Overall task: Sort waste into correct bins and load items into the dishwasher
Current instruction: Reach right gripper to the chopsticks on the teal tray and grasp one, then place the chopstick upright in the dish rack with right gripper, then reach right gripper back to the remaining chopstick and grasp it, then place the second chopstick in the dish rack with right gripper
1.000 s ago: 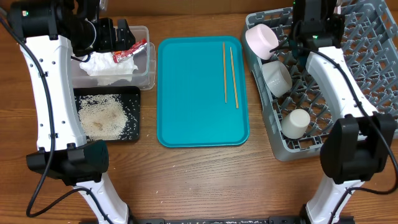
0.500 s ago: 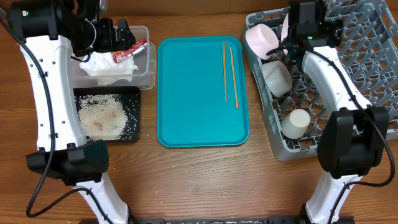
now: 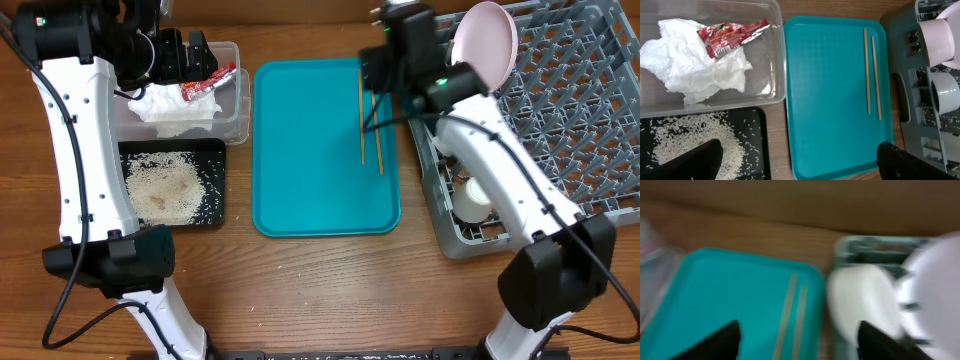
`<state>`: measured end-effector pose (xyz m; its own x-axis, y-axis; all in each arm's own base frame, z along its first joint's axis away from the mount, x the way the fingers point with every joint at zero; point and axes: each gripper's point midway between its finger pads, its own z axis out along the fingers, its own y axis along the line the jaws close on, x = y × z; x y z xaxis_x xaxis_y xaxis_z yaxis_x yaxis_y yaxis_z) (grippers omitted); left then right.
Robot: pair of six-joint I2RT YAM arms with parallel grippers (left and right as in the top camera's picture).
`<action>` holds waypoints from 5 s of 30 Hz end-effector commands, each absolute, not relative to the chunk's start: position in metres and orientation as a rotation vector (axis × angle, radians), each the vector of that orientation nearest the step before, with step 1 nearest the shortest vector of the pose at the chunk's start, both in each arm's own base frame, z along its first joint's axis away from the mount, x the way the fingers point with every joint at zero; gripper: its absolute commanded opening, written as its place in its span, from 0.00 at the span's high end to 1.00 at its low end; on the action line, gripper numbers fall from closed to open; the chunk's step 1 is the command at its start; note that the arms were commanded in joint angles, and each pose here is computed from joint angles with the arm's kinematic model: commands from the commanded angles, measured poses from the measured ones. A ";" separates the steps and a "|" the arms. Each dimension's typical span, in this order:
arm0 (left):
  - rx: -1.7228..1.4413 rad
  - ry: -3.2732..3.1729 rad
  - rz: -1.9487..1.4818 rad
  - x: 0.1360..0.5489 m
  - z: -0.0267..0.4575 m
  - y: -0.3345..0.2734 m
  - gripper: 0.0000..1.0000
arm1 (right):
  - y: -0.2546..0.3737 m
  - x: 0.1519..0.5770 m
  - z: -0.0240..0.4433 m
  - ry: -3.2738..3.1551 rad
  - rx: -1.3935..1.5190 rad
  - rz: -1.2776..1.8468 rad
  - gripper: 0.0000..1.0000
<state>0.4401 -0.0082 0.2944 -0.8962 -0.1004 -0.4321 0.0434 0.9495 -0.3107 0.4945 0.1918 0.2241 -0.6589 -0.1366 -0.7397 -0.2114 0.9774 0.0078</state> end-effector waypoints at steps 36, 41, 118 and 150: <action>-0.040 2.641 -0.428 0.441 0.297 -0.010 0.00 | 0.215 0.426 0.008 2.944 -0.330 0.163 0.66; -0.040 2.641 -0.428 0.441 0.297 -0.010 0.00 | 0.214 0.425 0.008 2.953 -0.297 0.164 0.76; -0.040 2.641 -0.428 0.441 0.297 -0.010 0.00 | 0.154 0.427 0.229 2.744 0.051 0.262 0.51; -0.040 2.641 -0.428 0.441 0.297 -0.010 0.00 | 0.181 0.438 0.017 3.094 -0.137 0.030 0.59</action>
